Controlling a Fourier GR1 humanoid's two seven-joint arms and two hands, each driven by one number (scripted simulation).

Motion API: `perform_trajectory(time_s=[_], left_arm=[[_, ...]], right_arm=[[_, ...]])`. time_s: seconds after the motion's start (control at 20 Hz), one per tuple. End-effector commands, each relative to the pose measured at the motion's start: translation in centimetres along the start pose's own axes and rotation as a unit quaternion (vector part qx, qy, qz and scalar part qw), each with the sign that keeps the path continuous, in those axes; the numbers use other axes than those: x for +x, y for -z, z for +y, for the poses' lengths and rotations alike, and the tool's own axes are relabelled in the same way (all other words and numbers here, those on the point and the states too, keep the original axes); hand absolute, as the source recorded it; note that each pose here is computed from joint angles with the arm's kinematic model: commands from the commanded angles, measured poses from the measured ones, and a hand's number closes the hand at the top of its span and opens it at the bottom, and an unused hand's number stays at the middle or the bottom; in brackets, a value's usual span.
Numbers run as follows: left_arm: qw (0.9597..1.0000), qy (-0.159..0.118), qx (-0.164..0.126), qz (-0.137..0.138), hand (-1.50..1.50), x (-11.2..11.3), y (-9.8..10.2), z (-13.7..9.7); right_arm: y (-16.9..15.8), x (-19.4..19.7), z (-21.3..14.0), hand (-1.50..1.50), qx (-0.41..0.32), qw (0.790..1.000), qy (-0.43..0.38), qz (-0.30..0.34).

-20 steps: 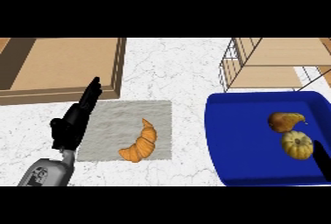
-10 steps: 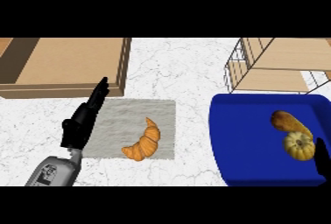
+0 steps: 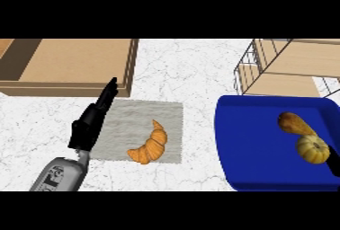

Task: Pick the pear from the tray and place it in the tiered shelf

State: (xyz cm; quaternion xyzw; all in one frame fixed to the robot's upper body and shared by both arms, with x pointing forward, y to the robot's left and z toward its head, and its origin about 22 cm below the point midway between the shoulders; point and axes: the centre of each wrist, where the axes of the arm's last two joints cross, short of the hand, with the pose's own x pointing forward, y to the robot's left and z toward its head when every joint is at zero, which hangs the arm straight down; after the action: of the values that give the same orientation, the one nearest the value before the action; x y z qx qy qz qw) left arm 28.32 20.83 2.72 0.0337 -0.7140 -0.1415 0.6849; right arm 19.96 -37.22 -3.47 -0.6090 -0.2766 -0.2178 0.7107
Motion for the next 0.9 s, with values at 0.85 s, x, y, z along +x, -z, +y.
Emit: perform_trajectory(time_s=[0.85], left_arm=[[0.9996,0.000,0.021,0.016,0.00,-1.6,-0.6,0.7]], right_arm=[[-9.5,20.9,0.7,-1.50,0.002,0.983,-0.176,0.051]])
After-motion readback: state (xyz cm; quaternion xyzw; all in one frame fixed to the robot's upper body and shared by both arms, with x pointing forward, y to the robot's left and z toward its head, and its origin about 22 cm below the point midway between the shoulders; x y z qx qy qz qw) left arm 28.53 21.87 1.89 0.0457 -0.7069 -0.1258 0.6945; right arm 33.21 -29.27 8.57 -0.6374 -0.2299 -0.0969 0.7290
